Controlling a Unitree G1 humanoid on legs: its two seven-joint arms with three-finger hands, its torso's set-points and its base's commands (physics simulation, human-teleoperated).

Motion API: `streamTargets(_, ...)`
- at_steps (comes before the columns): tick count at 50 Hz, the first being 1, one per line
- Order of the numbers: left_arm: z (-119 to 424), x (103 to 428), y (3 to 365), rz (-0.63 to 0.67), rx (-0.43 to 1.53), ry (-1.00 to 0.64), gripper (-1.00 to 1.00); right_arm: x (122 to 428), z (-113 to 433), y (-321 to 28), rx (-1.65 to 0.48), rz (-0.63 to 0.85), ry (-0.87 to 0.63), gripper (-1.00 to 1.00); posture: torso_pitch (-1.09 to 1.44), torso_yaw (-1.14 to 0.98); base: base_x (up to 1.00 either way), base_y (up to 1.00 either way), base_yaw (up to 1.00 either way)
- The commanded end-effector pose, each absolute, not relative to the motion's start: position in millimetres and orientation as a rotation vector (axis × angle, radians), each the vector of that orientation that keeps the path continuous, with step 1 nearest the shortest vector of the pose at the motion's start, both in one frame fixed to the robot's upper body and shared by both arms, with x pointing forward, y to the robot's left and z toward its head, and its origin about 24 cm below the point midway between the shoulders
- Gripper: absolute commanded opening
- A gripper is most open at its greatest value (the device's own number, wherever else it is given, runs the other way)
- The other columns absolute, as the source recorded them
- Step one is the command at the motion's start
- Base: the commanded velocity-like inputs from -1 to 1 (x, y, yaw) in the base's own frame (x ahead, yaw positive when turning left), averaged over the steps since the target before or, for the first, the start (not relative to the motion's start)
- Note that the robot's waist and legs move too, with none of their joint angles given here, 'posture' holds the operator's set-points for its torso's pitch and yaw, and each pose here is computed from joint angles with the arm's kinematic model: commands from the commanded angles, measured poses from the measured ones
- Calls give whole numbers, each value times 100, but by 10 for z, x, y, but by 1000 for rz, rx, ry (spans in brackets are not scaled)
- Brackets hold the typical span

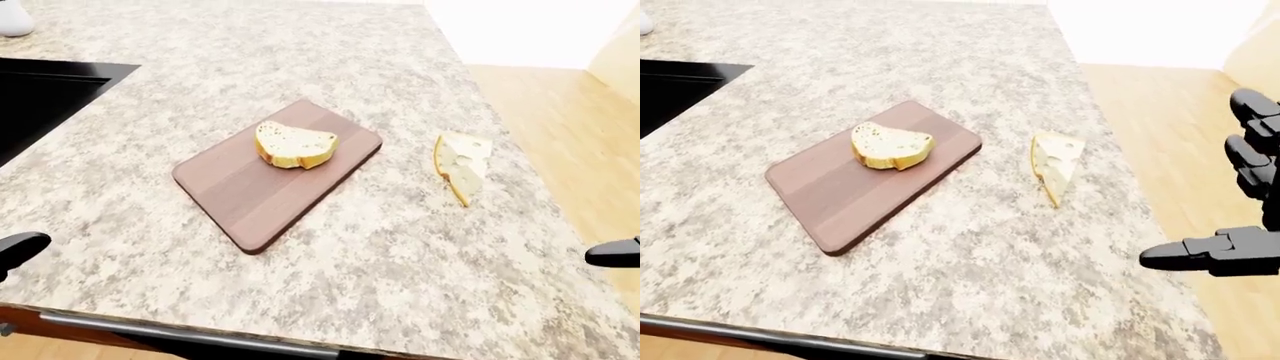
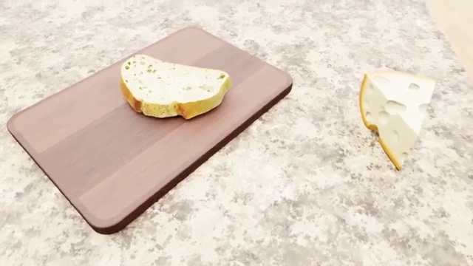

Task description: Pick up the wedge of cheese and place it on the slice of bread to prepare a simple cheese on bread dish.

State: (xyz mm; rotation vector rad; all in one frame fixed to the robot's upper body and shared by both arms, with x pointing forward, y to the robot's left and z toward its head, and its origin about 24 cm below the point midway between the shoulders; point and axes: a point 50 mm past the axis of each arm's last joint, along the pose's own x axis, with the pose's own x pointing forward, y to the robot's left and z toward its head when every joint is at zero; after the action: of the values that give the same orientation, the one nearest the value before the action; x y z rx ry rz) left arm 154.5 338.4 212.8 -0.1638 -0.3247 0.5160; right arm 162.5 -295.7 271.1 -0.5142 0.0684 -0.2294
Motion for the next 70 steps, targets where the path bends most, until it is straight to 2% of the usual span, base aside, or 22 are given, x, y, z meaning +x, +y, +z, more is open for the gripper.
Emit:
streamTargets(1,2256,1512,3358,504,-127,-392,100,1592,2778,-2950,-559,-242,52,100,0,0,0,0,0)
streamTargets(10,2248,1511,3365,505,-128,-392,100,1731,2758,-2975,-573,-190,138,100,0,0,0,0,0)
streamTargets(44,2208,1517,3378,507,-129,-384,100,2461,3070,-2828,-746,-147,224,100,0,0,0,0,0)
streamTargets(70,2183,1542,3376,501,-128,-376,100,2790,3016,-2584,-819,-87,265,100,0,0,0,0,0)
